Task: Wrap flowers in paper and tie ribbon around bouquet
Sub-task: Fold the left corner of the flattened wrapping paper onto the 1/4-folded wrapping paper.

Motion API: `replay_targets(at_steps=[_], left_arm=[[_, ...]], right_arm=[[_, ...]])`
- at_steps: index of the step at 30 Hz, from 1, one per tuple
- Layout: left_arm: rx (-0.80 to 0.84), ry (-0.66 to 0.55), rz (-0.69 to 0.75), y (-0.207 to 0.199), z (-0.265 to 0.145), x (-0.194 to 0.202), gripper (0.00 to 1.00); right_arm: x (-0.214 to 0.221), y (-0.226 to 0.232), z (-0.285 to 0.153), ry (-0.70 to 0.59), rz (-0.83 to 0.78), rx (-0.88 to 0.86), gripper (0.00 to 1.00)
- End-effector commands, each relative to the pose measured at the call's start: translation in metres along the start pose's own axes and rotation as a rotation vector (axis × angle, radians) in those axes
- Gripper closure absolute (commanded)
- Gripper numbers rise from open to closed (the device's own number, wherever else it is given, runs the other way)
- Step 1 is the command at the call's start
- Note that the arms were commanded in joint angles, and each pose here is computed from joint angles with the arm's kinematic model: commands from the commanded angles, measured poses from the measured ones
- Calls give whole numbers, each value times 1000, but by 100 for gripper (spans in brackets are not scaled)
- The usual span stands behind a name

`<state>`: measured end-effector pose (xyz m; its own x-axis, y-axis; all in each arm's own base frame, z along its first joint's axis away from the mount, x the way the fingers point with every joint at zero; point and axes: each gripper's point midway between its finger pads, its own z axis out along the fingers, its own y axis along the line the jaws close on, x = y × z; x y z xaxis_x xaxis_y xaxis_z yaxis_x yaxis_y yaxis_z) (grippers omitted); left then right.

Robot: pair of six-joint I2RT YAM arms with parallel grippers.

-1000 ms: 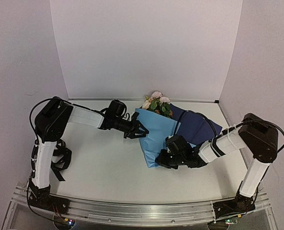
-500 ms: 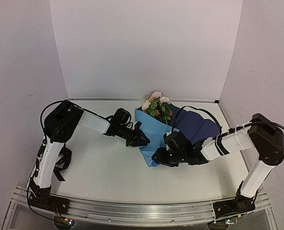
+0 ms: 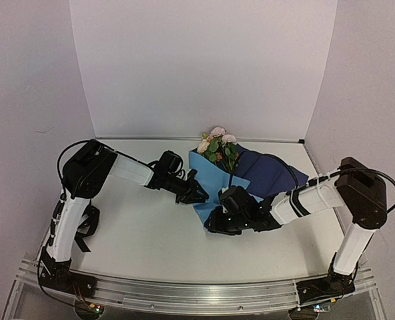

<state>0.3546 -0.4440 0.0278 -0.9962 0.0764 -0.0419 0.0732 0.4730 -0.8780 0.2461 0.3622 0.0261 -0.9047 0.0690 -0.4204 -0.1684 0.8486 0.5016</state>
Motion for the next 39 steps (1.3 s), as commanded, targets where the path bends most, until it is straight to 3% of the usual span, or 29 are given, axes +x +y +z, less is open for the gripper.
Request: replay_targets(at_steps=[1,10,23,27,39], left_arm=[[-11,-4,2,4,2,-6,77],[-14,1,-2,6,3,-5,77],[-18,9,-13,11,5,-4,77],[-26,12,-21,15,6,-5,77],[-53,12,-59,37,3,-8,78]], right_arm=[[1,9,4,-12,-21,21,59],[-11,6,2,-81,-49,97,63],[-3,5,16,-43,-52,118,83],[3,7,16,-19,-45,102,100],[28,9,2,78,-17,16,100]])
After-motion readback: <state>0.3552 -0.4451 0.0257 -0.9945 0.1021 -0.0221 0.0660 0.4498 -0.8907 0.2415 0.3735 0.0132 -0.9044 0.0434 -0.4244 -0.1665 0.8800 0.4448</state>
